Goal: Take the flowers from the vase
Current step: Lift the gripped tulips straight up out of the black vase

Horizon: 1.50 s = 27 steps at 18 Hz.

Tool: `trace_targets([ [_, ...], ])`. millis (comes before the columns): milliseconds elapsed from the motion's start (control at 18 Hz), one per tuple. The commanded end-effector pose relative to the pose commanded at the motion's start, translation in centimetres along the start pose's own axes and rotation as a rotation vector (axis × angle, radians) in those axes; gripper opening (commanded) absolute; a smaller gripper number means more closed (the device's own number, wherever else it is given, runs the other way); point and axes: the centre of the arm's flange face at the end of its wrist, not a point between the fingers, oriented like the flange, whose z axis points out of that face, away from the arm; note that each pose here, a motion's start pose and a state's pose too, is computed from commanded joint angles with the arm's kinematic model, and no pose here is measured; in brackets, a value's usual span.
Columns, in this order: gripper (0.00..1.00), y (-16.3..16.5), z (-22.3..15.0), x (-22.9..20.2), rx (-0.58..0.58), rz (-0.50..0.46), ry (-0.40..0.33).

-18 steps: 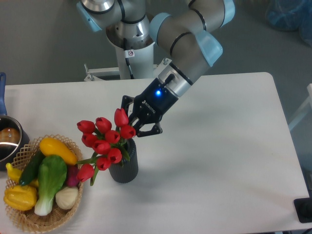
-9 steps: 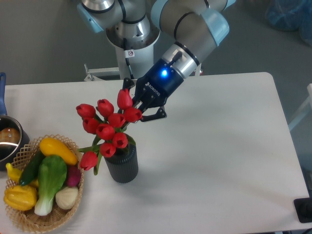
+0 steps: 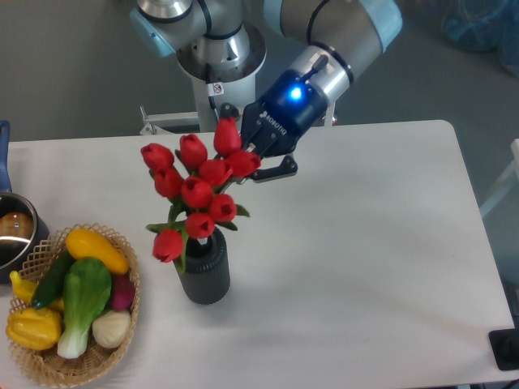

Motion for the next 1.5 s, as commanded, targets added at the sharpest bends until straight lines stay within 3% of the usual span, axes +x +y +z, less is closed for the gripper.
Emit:
trace_targets([
  [278, 0.0, -1.2, -2.4, 0.1, 0.063, 0.011, -0.013],
  [722, 0.0, -3.8, -8.6, -1.1, 0.048, 0.101, -0.161],
  [944, 0.0, -3.6, -9.1, -2.0, -0.103, 0.119, -0.264],
  [1222, 0.0, -1.0, -9.2, -3.5, -0.354, 0.178, -0.376],
  [1500, 0.0, 2.2, -7.7, -6.1, -0.485, 0.159, -0.377],
])
